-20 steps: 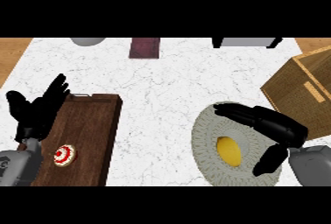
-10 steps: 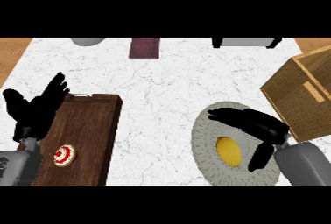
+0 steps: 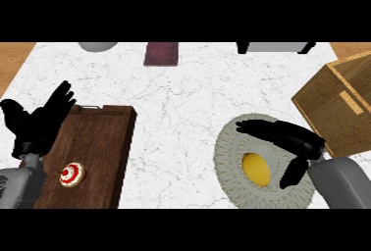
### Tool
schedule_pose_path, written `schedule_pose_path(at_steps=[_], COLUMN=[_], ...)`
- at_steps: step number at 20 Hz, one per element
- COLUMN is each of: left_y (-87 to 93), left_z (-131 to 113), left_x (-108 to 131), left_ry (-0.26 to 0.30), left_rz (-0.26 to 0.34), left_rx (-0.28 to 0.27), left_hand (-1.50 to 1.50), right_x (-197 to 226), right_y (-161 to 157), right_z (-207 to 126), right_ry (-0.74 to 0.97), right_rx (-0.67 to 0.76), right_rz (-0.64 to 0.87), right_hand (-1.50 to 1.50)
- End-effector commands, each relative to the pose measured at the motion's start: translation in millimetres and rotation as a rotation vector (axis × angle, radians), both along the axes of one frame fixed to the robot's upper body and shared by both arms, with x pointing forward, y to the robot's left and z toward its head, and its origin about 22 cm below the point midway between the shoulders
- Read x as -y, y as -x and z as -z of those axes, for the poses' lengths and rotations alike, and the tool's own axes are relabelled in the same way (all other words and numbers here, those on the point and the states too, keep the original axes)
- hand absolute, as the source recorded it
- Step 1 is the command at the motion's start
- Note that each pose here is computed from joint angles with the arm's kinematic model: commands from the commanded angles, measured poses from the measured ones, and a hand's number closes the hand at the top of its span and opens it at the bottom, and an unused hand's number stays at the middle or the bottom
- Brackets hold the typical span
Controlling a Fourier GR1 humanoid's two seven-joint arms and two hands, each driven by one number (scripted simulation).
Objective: Pick the lemon from the placemat and place it in the basket
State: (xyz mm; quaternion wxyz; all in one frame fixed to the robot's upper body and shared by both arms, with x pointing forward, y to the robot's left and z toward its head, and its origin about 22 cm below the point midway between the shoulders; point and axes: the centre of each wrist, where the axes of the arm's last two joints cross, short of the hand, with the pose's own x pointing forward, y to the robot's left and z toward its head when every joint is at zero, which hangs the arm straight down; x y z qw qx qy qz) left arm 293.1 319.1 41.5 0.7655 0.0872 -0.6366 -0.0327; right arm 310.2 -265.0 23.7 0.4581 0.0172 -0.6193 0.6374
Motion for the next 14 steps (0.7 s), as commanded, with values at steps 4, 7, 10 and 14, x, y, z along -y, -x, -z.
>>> schedule_pose_path(at_steps=[4,7,10,14], left_y=[12.2,-1.4,11.2,9.1], left_z=[17,2,12,-1], left_x=[14,11,-5,-12], left_ry=[-0.012,-0.009,-0.002,0.013], left_rz=[0.010,-0.008,-0.012,-0.001], left_rx=[0.015,0.004,0.013,-0.001], left_hand=[0.00,0.00,0.00,0.00], right_x=[-2,19,-6,-12], right_y=[8,27,25,29], right_z=[13,23,34,38], right_ry=[-0.038,-0.021,0.012,0.066], right_rx=[-0.040,-0.030,-0.007,0.027], right_rz=[-0.091,-0.106,-0.063,-0.041], right_hand=[-1.50,-1.50,-1.50,-1.50])
